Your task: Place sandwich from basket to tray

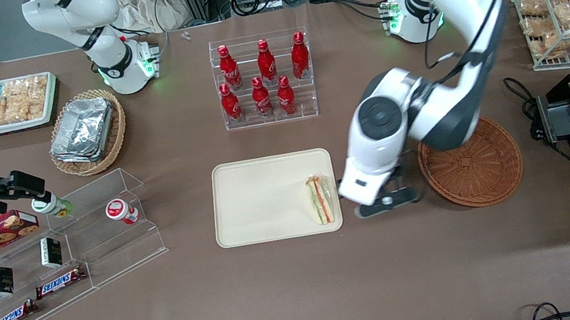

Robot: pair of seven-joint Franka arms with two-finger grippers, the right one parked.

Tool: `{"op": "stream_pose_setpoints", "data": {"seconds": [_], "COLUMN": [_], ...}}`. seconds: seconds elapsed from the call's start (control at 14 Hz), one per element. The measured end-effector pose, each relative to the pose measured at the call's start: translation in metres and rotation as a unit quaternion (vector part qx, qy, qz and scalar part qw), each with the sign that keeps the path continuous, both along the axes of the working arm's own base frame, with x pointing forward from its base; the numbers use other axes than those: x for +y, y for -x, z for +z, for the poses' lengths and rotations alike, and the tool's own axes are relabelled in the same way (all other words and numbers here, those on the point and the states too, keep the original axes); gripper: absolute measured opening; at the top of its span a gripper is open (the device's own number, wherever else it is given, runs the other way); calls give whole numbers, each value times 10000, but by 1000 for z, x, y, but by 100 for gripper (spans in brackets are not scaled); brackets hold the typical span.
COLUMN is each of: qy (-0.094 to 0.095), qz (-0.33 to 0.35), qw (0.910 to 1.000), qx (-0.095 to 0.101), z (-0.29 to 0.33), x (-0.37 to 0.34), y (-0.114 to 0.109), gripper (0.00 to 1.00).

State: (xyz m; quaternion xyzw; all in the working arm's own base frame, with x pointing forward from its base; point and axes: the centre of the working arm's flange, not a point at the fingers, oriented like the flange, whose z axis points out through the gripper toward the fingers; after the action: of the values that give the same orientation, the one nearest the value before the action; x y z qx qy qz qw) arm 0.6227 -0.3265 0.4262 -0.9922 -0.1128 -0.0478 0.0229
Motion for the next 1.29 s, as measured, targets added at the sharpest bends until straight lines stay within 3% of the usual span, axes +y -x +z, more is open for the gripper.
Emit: {"op": "stream_pose_setpoints", "data": {"seconds": [0.07,0.29,0.64,1.0,1.29], "qy": [2,336,472,399,325], "qz": [3,52,37,-376,-443], "qw": [10000,9994,9987,9977,9978], "qx": [-64,32,208,404,368], "z": [22,63,97,132,138], "x": [21,89,187,304,334], "y": [-2,-4,2,18,19], "gripper": [100,100,100,100,100]}}
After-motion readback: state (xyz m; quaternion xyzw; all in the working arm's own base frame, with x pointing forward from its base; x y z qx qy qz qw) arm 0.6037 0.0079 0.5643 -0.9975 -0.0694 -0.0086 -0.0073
